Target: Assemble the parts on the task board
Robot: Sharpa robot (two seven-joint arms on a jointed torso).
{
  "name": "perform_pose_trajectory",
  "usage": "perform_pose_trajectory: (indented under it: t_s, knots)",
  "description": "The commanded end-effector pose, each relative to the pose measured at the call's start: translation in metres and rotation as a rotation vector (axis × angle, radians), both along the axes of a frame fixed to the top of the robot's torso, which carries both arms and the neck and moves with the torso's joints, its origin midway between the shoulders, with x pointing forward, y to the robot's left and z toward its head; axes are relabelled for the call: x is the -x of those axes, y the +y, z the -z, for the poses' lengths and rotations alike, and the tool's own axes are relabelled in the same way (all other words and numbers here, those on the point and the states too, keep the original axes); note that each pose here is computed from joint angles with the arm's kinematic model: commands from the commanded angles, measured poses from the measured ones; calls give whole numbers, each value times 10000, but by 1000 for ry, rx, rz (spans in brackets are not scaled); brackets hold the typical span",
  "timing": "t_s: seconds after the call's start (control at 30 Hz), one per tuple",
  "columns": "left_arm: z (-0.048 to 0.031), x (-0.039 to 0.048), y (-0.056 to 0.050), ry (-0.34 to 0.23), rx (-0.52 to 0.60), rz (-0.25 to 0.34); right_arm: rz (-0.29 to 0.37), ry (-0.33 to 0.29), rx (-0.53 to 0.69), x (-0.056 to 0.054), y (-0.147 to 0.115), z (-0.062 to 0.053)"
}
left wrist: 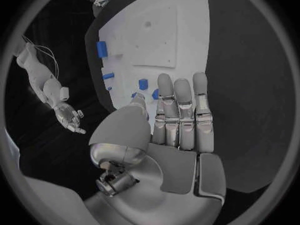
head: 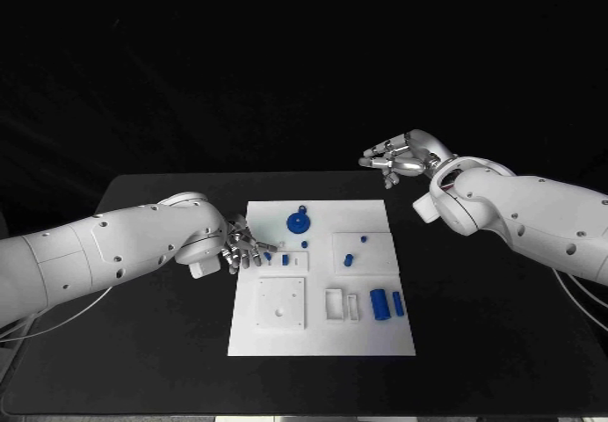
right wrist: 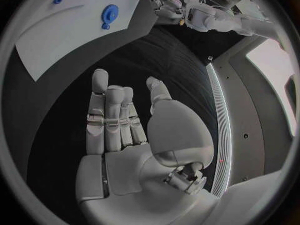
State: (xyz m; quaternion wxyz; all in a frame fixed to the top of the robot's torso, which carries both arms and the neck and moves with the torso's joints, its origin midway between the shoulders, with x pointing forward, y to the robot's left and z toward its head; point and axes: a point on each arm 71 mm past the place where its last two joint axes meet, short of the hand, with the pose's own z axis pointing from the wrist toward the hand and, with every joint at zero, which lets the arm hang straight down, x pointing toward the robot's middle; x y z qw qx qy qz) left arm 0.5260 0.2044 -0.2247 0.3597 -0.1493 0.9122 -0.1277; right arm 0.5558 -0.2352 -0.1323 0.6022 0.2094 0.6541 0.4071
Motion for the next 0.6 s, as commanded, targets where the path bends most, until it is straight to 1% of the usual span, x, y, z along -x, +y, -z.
perform_pose_trajectory:
  t_s: [0.03, 0.37, 0.6]
  knots:
    - [-17, -13, -35, -12, 55, -28, -16, 4, 1, 4, 17, 9]
    - [-8, -50, -90, -2, 58, -26, -16, 6, 1, 4, 19, 15]
    - [6, -74, -72, 13, 39, -36, -15, 7, 2, 3, 15, 18]
